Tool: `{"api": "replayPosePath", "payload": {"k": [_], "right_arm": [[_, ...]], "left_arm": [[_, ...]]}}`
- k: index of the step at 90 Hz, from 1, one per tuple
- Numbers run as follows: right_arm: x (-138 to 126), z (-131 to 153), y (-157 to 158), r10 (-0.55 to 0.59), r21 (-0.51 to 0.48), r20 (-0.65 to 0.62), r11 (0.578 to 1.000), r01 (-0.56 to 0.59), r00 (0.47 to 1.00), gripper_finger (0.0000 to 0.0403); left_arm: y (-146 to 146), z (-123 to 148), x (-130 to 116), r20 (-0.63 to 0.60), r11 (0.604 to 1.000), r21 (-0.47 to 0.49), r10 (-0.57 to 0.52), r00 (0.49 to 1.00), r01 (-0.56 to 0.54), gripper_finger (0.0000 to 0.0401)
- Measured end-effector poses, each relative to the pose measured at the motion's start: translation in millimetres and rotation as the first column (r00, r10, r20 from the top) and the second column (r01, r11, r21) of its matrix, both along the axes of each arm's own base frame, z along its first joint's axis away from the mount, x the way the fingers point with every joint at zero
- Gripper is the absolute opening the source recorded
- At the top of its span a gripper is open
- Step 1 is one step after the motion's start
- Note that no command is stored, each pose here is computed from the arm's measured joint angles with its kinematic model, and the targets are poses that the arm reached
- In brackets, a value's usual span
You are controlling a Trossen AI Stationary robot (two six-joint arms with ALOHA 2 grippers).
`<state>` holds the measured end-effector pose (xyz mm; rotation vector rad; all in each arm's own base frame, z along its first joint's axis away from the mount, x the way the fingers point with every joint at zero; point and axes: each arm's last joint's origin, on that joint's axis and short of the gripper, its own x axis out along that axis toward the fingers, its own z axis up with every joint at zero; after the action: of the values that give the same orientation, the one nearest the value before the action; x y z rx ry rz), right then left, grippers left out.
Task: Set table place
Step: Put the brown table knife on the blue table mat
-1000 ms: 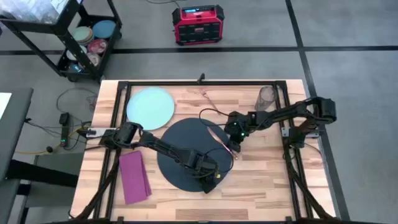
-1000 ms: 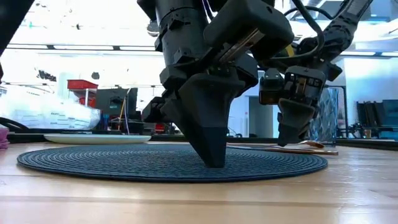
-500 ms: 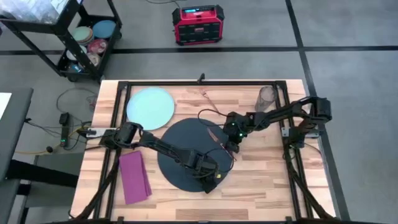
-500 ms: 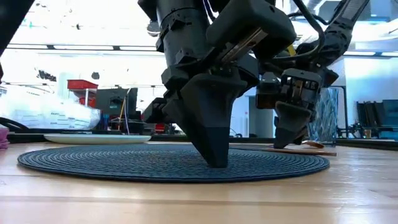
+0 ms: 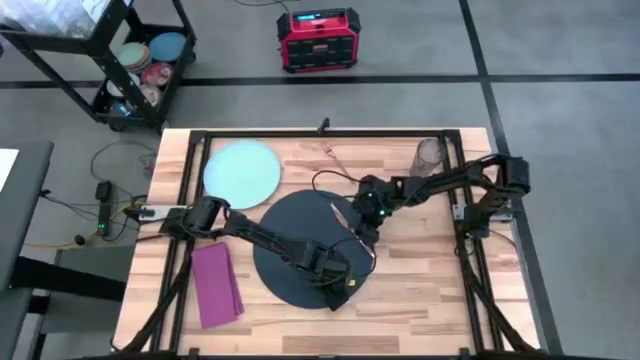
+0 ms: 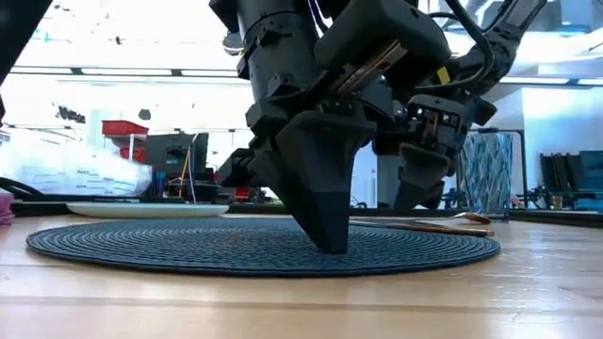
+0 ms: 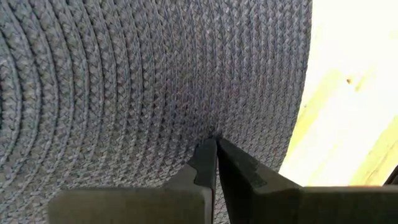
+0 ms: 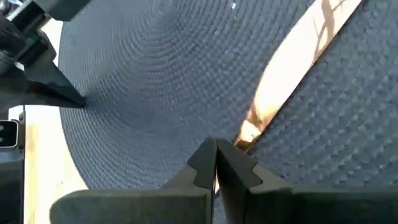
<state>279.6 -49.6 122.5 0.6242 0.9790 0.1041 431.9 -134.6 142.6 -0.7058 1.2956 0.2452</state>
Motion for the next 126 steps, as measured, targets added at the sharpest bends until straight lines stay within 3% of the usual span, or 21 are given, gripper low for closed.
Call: {"api": "replayPosePath", "payload": {"k": [11, 37, 60, 84, 126], "right_arm": [[-4, -3, 1, 0.025, -0.005, -0.043, 1.0, -0.025, 0.999, 0.0], [1, -3, 9, 0.056, -0.011, 0.0, 0.998, -0.056, 0.998, 0.0], [18, -15, 7, 0.073, 0.053, 0.004, 0.996, -0.073, 0.997, 0.0], [39, 14, -1, 0.077, 0.032, 0.101, 0.996, -0.081, 0.992, 0.0], [24, 8, 3, 0.136, 0.004, -0.005, 0.991, -0.136, 0.991, 0.0]], "left_arm": [[0, 0, 0, 0.0, 1.0, 0.0, 0.0, 1.0, 0.0, 0.0], [0, 0, 1, 0.006, 1.0, -0.002, 0.001, 1.0, -0.001, 0.0], [0, 0, 1, 0.007, 1.0, -0.005, 0.008, 1.0, -0.008, 0.0], [0, 0, 1, 0.006, 1.0, -0.008, 0.017, 1.0, -0.017, 0.0], [0, 0, 1, 0.006, 1.0, -0.01, 0.021, 1.0, -0.021, 0.0]]}}
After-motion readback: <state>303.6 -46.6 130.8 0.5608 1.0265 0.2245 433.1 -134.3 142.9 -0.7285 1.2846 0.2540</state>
